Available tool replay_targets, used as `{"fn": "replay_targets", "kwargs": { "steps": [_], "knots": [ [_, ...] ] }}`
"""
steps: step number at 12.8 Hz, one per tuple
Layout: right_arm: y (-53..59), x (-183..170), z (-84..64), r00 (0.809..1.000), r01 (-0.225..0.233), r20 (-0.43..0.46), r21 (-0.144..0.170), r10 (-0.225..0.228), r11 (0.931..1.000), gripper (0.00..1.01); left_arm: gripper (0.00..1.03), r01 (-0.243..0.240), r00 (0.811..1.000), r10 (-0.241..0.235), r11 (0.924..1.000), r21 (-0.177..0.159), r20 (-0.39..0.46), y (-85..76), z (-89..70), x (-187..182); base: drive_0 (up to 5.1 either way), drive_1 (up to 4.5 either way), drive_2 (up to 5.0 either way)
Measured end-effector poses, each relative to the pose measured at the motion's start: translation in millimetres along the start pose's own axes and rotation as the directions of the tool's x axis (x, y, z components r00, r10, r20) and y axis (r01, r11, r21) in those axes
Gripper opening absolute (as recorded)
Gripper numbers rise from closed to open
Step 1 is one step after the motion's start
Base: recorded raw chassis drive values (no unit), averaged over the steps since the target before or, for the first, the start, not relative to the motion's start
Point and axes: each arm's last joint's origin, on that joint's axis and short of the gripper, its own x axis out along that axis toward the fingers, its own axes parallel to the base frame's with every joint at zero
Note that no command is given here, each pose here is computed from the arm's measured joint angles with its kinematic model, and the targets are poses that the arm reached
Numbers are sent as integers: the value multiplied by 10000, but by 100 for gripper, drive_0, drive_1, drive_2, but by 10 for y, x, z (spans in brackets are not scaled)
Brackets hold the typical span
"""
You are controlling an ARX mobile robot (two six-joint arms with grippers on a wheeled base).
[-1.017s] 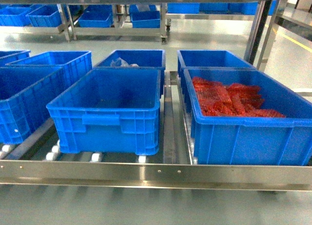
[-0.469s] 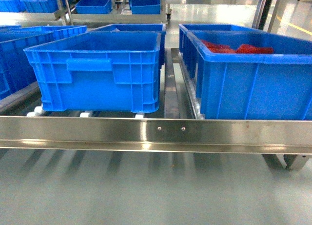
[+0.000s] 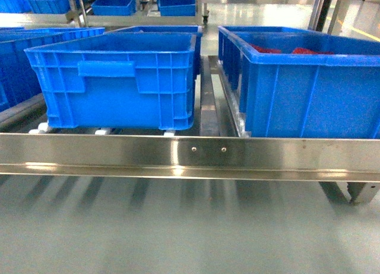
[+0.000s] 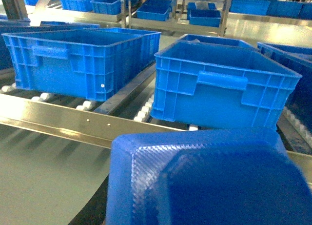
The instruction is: Pick blue part to blue bin on bottom shelf
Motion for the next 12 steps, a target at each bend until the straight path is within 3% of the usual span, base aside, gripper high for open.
{"fn": "replay_targets", "kwargs": {
  "steps": [12],
  "knots": [
    [0, 0, 0, 10000, -4, 0, 0, 4, 10000, 98, 43, 4, 10000, -4, 10000, -6, 5, 0, 1, 0, 2, 407, -404]
  ]
}}
